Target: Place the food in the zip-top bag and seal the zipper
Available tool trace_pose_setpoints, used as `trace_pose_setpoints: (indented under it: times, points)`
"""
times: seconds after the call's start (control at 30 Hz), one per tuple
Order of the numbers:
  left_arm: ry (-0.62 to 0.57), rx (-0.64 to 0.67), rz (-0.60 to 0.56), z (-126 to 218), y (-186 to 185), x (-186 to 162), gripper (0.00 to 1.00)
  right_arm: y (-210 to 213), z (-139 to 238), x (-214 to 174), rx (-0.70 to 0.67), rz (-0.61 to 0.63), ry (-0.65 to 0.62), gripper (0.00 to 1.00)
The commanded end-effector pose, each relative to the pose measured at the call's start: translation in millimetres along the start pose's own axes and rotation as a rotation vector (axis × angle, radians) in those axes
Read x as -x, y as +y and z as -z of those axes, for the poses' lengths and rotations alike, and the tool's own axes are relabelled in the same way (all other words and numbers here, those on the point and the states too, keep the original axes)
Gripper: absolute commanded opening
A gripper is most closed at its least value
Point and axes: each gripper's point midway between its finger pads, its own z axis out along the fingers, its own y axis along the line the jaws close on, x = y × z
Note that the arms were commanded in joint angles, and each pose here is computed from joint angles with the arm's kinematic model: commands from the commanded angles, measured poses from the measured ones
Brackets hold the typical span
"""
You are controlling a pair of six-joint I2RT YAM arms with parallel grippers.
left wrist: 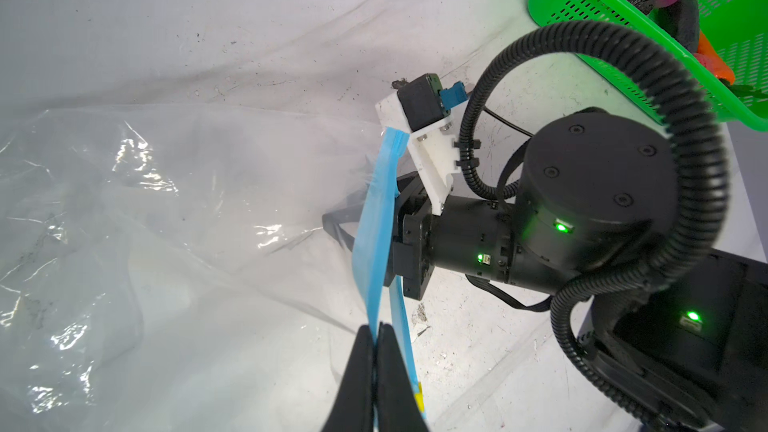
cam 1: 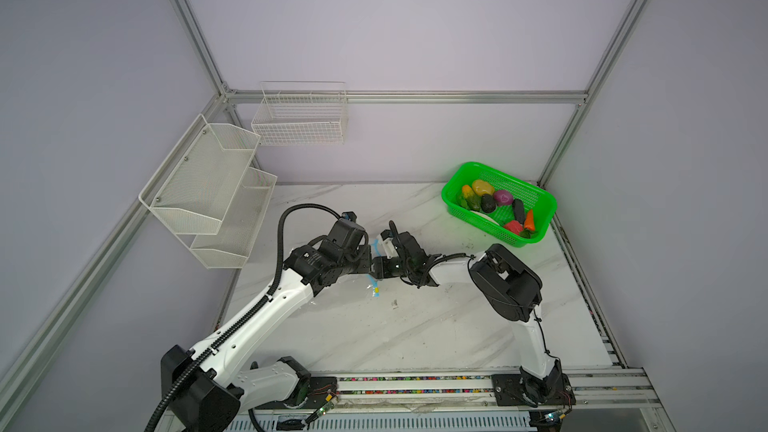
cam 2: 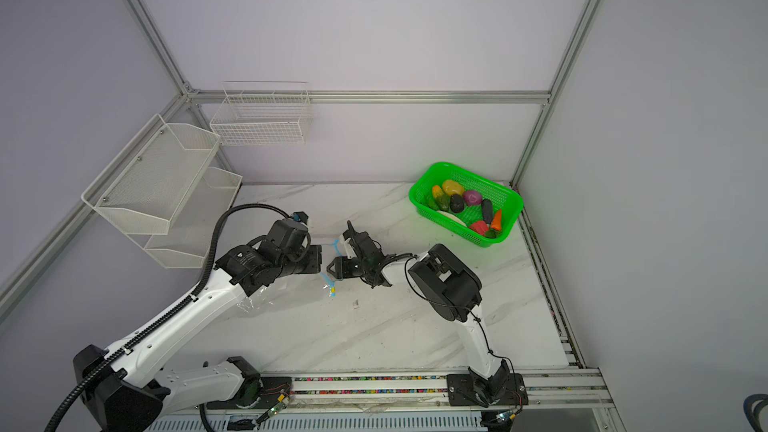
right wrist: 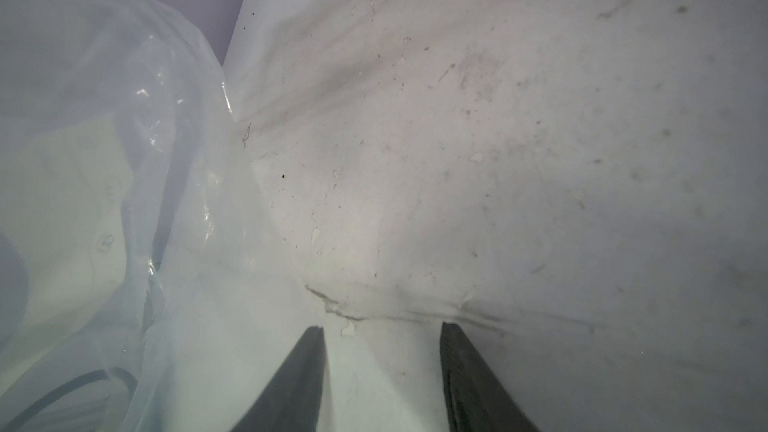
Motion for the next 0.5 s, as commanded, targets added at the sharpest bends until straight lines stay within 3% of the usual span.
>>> trace_pose_setpoints:
  times: [0.0,0.13,0.23,0.47]
  points:
    - [-0.050,-0.022,0.004,-1,-8,14,0.00,19,17,7,0.025,0.010,-0.008,0.50]
    - [-0.047,-0.007,0.017,-11,-6,12,0.00,27,29,9,0.023,0.024,-0.007,0.53]
    - [-0.039,0.029,0.030,-20,-2,11,0.00,26,38,11,-0.001,0.026,-0.025,0.61]
    - [-0.014,0.040,0.032,-32,-6,12,0.00,29,52,19,-0.009,0.017,-0.050,0.66]
